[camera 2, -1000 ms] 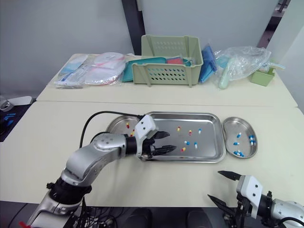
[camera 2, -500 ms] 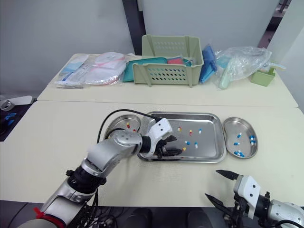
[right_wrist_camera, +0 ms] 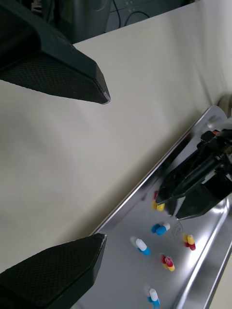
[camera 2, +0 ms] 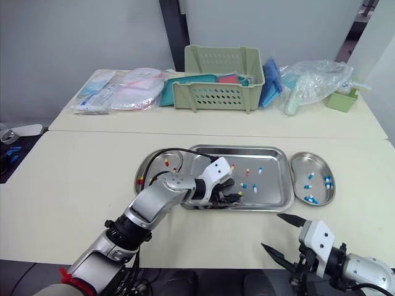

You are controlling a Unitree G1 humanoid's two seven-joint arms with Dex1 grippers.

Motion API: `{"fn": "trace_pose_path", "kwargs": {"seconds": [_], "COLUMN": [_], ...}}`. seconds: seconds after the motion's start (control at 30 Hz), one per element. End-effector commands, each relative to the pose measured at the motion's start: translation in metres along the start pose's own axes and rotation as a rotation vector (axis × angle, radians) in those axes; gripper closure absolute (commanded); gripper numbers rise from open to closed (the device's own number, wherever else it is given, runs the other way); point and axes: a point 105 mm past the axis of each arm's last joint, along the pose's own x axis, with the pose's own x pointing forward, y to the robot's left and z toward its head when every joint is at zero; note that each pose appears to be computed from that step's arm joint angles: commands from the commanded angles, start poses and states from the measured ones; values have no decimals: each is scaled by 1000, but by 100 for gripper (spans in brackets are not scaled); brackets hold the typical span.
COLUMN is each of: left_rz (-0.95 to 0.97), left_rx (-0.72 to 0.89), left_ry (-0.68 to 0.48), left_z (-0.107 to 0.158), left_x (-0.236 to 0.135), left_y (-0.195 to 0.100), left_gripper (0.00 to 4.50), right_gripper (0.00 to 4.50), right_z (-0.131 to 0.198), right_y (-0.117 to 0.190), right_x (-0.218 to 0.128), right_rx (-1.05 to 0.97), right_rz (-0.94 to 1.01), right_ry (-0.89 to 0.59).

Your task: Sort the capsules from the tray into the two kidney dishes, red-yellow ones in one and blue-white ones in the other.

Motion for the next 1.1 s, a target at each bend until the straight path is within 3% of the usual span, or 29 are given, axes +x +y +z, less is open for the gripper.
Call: {"fn": "trace_pose_path", "kwargs": {"seconds": [0.03,0.07,0.2,0.43,0.63,0.87,1.1], "left_rz": [-6,-9,-18,-16,9,27,140], "left_rx": [41,42,36,28,33,87,24], "left_ry": [-19,-16,-3,11,-2,-90,-135], "left_z": [8,7,3,-1,2,35,40], "left_x": [2,3,3,1,-3,-20,-75], "left_y": [-1,-1,-3,-1,6,13,39], "left_gripper": [151,151,234,448,448,448,448], "right_gripper": [0,0,0,0,0,0,0], "right_z": [14,15,16,17,18,22,31], "right_y": [-1,-1,-3,-6,-8,-10,-8], "right_x": [-1,-1,-1,-1,0,1,9], "right_rx": [-21,-19,-16,-18,-21,-44,-80], "right_rz": [-14,-18,-29,-35,-37,-30,6], "right_ry": [-40,-42,-43,-40,-43,-52,-77]}}
